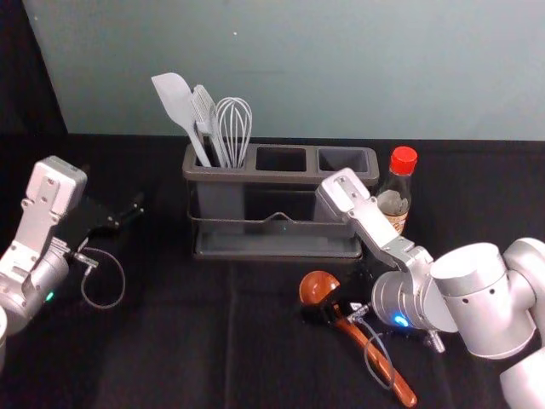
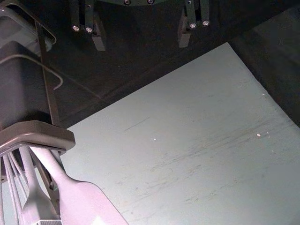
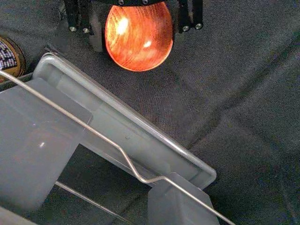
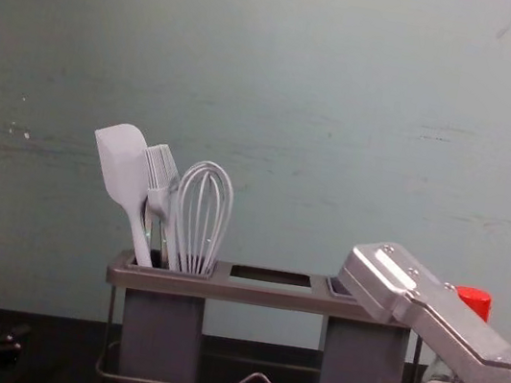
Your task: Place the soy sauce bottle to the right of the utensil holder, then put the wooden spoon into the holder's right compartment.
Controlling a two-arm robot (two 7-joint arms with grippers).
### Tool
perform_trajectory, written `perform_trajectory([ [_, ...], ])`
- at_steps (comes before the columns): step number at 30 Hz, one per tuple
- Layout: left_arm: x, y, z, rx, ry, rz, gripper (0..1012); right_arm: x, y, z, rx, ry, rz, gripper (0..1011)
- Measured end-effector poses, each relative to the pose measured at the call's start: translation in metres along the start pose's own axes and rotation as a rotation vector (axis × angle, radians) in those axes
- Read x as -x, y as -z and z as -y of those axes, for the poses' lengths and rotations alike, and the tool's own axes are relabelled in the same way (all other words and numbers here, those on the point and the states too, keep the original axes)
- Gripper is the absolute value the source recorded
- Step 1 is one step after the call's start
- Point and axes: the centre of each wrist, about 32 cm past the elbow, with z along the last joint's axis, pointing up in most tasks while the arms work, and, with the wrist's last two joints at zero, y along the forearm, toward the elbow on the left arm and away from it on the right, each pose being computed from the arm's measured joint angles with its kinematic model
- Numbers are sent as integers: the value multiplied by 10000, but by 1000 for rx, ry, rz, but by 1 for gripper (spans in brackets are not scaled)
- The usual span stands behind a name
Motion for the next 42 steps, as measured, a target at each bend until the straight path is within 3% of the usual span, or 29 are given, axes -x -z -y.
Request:
perform_trajectory([
  [5, 0, 0, 0, 0, 0, 0, 1005, -10, 5, 13, -6, 2, -5, 840],
  [13, 0, 0, 0, 0, 0, 0, 1005, -25, 6, 79, -24, 4, -1, 840],
  [28, 0, 0, 0, 0, 0, 0, 1005, 11, 134, 553, -102, -23, 43, 840],
  [34, -1, 0, 0, 0, 0, 0, 1005, -10, 283, 753, -194, -64, 38, 840],
  [42, 0, 0, 0, 0, 0, 0, 1005, 16, 516, 944, -387, -69, 42, 840],
])
